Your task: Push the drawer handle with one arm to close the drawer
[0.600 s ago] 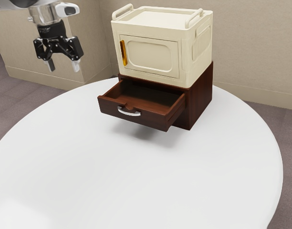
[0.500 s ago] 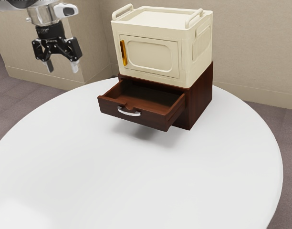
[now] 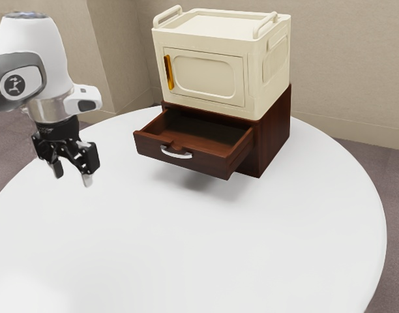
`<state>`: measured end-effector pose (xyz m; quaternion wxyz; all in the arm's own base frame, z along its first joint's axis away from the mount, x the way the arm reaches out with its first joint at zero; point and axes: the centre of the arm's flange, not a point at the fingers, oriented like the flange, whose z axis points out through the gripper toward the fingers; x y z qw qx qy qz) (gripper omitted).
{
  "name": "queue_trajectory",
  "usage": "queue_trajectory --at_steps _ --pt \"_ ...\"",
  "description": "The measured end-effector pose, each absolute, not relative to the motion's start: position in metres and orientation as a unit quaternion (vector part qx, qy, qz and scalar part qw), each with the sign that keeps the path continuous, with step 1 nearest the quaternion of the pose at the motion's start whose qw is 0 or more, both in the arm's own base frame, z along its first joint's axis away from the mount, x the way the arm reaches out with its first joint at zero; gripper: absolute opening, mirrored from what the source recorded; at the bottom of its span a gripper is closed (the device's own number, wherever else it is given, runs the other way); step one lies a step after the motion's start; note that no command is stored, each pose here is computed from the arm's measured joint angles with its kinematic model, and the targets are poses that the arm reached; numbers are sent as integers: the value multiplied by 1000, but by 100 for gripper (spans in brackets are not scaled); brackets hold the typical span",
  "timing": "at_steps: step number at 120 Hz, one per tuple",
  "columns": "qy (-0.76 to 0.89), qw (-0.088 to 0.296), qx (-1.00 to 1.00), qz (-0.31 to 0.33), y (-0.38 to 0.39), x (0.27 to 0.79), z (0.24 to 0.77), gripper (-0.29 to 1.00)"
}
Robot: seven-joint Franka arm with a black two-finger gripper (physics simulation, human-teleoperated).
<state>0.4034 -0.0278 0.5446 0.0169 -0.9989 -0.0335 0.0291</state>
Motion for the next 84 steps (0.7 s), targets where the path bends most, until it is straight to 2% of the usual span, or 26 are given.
queue_trajectory --at_steps 31,63,84 --pt "-29 6 -999 34 -48 459 476 37" --pt "-30 -10 -999 1 -67 508 457 19" --pt "-23 -14 -1000 -9 -81 540 448 13"
